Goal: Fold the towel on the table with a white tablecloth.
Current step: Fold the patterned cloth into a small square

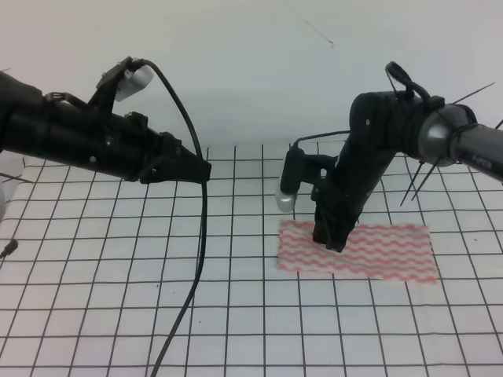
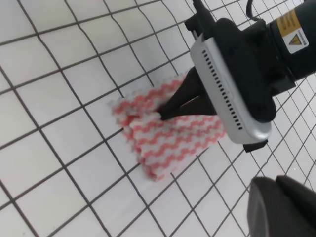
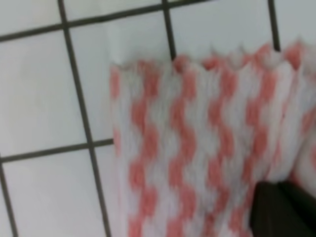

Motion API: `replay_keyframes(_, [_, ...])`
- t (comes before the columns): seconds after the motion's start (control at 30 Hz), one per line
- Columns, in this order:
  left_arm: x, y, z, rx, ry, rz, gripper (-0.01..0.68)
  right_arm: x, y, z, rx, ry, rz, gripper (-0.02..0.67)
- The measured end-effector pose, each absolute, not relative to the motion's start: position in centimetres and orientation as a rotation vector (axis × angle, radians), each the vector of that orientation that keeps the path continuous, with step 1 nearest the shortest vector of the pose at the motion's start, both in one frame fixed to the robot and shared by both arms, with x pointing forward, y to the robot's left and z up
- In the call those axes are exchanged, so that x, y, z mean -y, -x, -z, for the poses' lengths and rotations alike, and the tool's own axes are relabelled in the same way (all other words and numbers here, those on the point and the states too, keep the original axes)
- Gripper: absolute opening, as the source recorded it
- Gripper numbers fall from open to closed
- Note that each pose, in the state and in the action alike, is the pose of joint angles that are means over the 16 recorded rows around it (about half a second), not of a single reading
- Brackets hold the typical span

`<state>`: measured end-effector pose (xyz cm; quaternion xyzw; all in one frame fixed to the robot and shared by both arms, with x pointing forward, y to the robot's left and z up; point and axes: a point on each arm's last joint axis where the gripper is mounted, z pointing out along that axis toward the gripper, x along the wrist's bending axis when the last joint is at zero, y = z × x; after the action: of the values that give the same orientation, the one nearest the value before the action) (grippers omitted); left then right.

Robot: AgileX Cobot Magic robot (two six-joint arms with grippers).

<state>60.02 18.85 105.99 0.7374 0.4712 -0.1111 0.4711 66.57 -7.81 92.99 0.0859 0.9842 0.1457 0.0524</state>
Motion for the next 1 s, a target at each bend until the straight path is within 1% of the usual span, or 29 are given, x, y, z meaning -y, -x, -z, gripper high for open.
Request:
replay_keyframes(0.1, [-18.8, -60.0, -106.0, -1.152, -1.807, 0.274, -0.001, 7.9, -66.6, -94.0, -2.959, -0.269, -0.449, -0.001])
replay_keyframes(0.23, [-18.9, -59.8, -106.3, -1.142, -1.81, 0.268, -0.001, 8.3, -66.7, -96.8, -2.88, -0.343, -0.486, -0.001])
replay_keyframes(0.43, [-19.0, -59.0, -107.9, -1.105, -1.817, 0.229, -0.001, 10.6, -66.3, -103.3, -2.696, -0.637, -0.584, -0.001])
replay_keyframes(0.53, [-19.1, -58.2, -109.3, -1.076, -1.823, 0.188, -0.001, 12.2, -65.6, -106.6, -2.59, -0.797, -0.644, -0.001])
replay_keyframes(0.63, [-19.3, -57.2, -110.9, -1.044, -1.83, 0.137, -0.001, 14.0, -64.7, -109.2, -2.499, -0.961, -0.689, -0.001])
replay_keyframes(0.83, [-19.8, -54.5, -114.3, -0.978, -1.842, 0.033, -0.001, 18.0, -61.8, -112.3, -2.345, -1.191, -0.743, -0.001])
replay_keyframes(1.0, [-20.2, -52.3, -116.6, -0.937, -1.847, -0.032, -0.001, 20.6, -58.5, -113.0, -2.245, -1.28, -0.806, -0.001])
